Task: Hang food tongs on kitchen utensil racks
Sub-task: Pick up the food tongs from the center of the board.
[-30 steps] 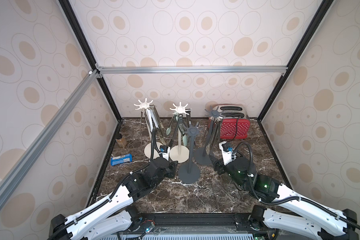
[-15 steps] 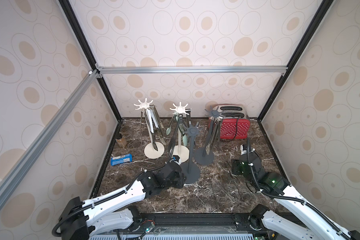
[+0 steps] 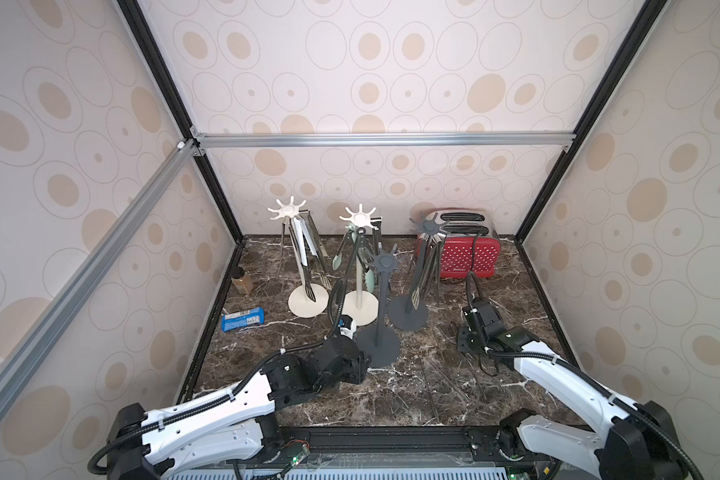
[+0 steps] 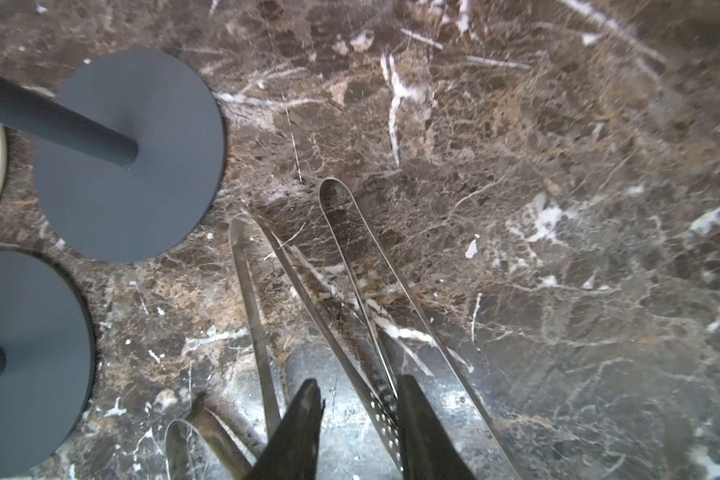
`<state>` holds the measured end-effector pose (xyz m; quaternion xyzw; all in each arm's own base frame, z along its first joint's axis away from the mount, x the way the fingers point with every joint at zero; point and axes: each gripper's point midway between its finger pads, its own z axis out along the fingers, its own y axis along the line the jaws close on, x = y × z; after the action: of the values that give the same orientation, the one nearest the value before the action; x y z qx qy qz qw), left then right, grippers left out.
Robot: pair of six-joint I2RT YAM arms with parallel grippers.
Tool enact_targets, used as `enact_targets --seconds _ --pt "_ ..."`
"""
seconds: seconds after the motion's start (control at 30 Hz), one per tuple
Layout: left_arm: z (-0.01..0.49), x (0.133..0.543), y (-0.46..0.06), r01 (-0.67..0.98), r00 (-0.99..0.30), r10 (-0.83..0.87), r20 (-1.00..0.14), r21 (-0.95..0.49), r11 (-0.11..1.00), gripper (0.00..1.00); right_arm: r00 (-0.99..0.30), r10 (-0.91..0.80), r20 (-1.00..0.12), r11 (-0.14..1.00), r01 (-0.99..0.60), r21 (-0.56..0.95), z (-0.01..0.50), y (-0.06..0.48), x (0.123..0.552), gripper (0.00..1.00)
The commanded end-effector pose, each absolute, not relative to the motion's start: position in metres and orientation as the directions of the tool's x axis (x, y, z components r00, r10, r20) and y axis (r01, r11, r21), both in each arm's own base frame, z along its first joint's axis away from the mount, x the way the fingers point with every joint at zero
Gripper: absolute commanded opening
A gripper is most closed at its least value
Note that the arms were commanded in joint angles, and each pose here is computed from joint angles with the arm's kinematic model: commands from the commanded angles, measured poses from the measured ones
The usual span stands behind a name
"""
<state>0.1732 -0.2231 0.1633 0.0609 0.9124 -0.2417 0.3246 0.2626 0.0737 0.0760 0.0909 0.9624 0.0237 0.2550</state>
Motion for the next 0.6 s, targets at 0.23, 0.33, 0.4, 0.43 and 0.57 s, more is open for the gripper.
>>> enact_targets --seconds 0.23,0.33,0.4,0.43,0.57 --pt "0.153 0.177 -0.186 0.185 -0.758 -0.084 -0.647 -0.338 0.923 0.51 -0.88 0.252 -0.402 0.968 0.236 0.092 0.036 0.072 0.282 0.26" --pt "0.153 0.178 -0.183 0.181 -0.755 -0.089 -0.649 -0.336 0.924 0.52 -0.886 0.256 -0.387 0.966 0.246 0.077 0.028 0.07 0.281 0.26" --pt "0.153 0.179 -0.181 0.18 -0.754 -0.092 -0.65 -0.339 0.923 0.52 -0.889 0.258 -0.378 0.966 0.25 0.072 0.023 0.069 0.281 0.26" --pt "0.152 0.179 -0.18 0.178 -0.754 -0.094 -0.65 -0.339 0.924 0.52 -0.89 0.26 -0.374 0.965 0.254 0.067 0.021 0.068 0.281 0.26" --pt "0.153 0.179 -0.177 0.176 -0.752 -0.098 -0.652 -0.341 0.923 0.52 -0.9 0.259 -0.35 0.965 0.259 0.049 0.012 0.066 0.278 0.24"
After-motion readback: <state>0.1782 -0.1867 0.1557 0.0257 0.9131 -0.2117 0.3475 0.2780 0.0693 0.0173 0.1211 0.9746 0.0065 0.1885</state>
